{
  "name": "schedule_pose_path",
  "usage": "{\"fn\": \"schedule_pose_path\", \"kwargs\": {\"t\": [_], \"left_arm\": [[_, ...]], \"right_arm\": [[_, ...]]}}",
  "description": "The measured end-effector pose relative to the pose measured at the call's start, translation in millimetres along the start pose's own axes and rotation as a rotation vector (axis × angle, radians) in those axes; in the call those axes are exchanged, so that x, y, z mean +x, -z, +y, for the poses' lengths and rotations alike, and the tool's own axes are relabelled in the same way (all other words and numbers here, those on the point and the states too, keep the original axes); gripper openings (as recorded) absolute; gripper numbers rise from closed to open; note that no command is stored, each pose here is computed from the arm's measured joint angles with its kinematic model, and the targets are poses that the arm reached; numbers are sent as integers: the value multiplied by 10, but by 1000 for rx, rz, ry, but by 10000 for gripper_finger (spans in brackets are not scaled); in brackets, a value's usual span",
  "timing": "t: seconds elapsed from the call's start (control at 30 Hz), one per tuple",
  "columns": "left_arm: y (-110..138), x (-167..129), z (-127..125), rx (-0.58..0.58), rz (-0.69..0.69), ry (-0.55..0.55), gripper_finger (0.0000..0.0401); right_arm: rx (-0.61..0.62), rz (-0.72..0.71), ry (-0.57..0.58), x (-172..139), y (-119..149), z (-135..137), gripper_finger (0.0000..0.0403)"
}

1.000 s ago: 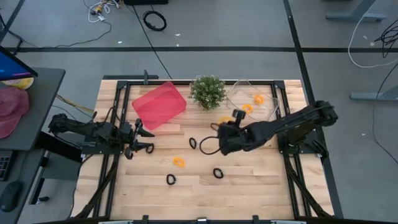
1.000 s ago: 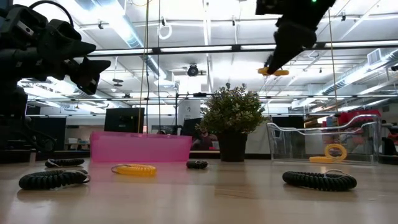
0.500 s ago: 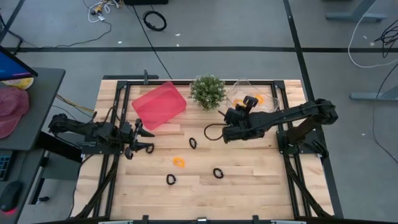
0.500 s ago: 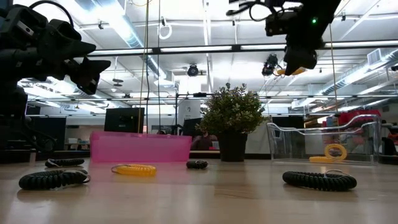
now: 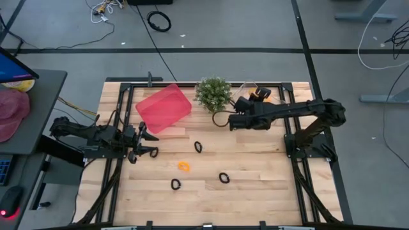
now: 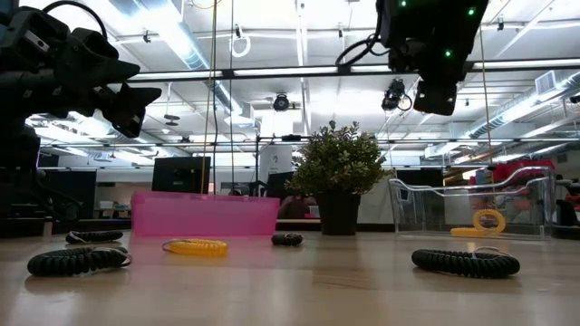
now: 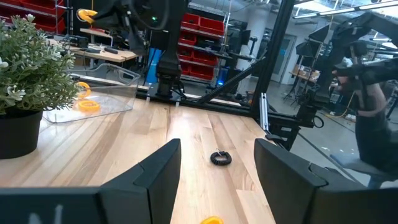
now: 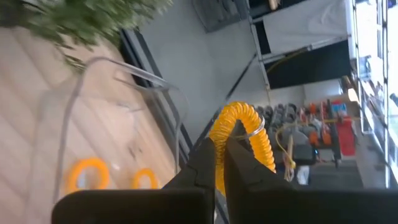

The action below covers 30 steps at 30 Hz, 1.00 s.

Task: Sort spring keychains
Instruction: Put the yellow spring keychain into the transparent bin

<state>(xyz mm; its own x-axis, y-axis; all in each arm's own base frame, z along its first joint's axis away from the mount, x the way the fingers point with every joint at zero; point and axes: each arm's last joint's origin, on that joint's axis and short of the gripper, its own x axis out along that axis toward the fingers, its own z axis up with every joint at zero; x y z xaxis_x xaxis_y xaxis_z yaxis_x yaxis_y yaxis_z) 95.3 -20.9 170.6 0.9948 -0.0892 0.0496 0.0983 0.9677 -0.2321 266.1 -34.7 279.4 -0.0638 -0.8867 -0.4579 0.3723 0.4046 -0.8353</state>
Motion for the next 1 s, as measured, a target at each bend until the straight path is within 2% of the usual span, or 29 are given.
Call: {"fn": "schedule_pose_path", "kwargs": {"t": [0.4, 0.77, 0.87, 1.0], "left_arm": [[0, 0, 0, 0, 0, 0, 209], [0, 0, 0, 0, 0, 0, 209], [1, 0, 0, 0, 0, 0, 209], [0, 0, 0, 0, 1, 0, 209]], "right_arm": [[36, 109, 40, 285, -2, -159, 7], [60, 120, 42, 320, -3, -176, 9], [86, 120, 44, 320, -4, -176, 19], [100, 119, 44, 320, -4, -176, 52]]}}
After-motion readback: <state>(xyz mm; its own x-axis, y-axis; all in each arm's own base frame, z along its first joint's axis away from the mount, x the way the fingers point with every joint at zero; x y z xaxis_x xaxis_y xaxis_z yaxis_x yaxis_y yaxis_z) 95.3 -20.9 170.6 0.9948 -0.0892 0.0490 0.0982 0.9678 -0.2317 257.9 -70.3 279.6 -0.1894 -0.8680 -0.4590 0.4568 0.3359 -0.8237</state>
